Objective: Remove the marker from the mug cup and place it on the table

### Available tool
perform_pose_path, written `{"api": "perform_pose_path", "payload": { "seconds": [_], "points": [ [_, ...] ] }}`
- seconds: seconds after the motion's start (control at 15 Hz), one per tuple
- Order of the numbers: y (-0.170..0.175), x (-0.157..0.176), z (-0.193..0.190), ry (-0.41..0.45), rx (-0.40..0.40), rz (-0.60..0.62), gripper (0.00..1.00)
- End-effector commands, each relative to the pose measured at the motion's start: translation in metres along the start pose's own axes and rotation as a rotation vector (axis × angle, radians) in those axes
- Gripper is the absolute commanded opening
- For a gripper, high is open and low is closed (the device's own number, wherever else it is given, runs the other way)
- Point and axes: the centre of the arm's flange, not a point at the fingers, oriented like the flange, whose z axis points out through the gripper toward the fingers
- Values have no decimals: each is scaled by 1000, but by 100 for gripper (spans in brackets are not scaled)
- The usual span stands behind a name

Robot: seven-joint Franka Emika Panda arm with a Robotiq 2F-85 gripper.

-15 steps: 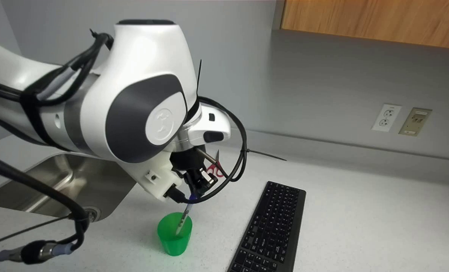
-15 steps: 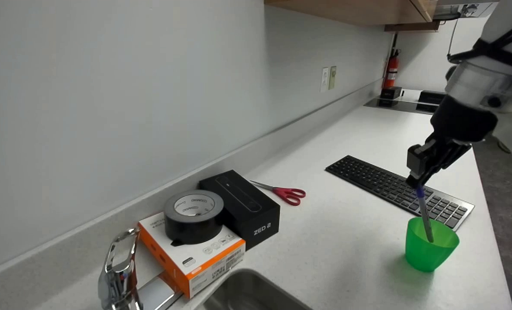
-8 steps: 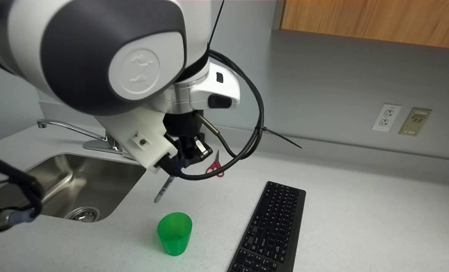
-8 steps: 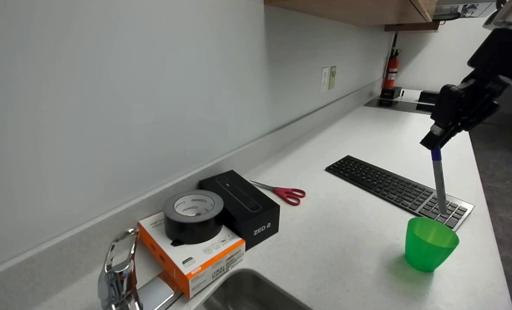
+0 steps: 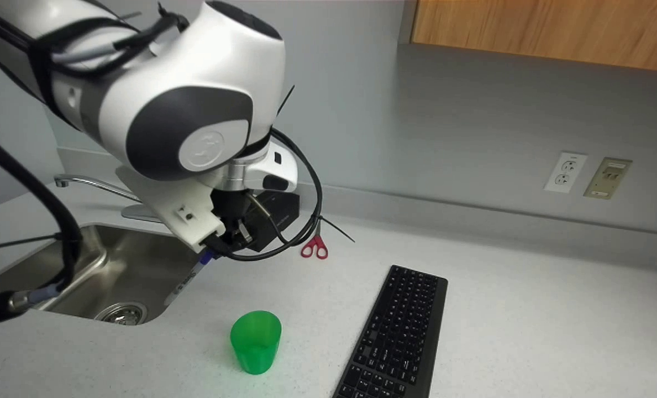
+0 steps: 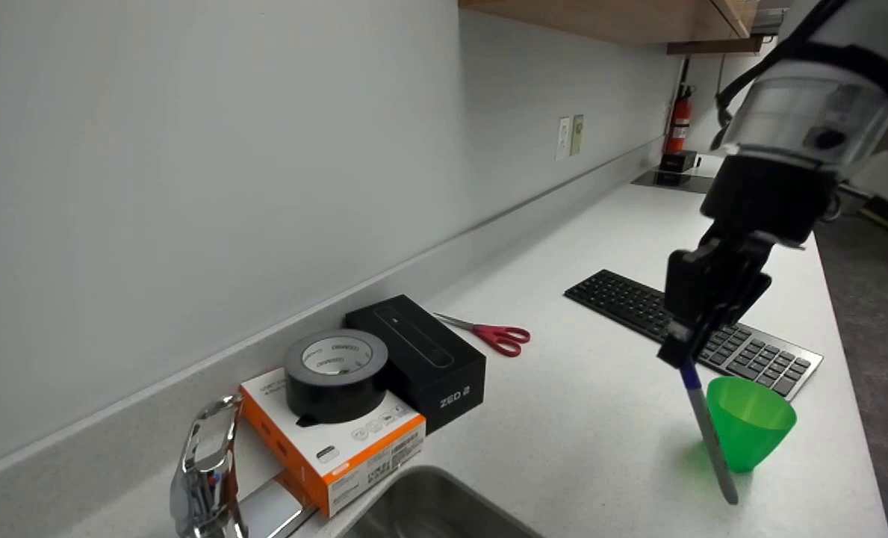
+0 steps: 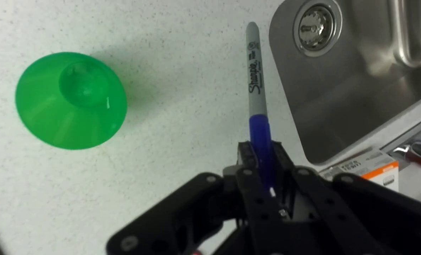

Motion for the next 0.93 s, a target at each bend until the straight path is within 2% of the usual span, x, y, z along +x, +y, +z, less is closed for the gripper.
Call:
{"api": "perform_pose_path", "payload": {
  "seconds": [0.0,0.33,0.53,0.6,0.67,0.87],
  "points": [
    [-2,47,54,-119,-7,-6,4],
    [19,79,103,-184,-71,20,4],
    [24,90,117,-180,-98,29,4],
    [24,92,120,-175,-108,29,40],
    [23,94,121,-174,-112,28,41],
    [22,96,124,-172,-123,17,63]
  ]
}}
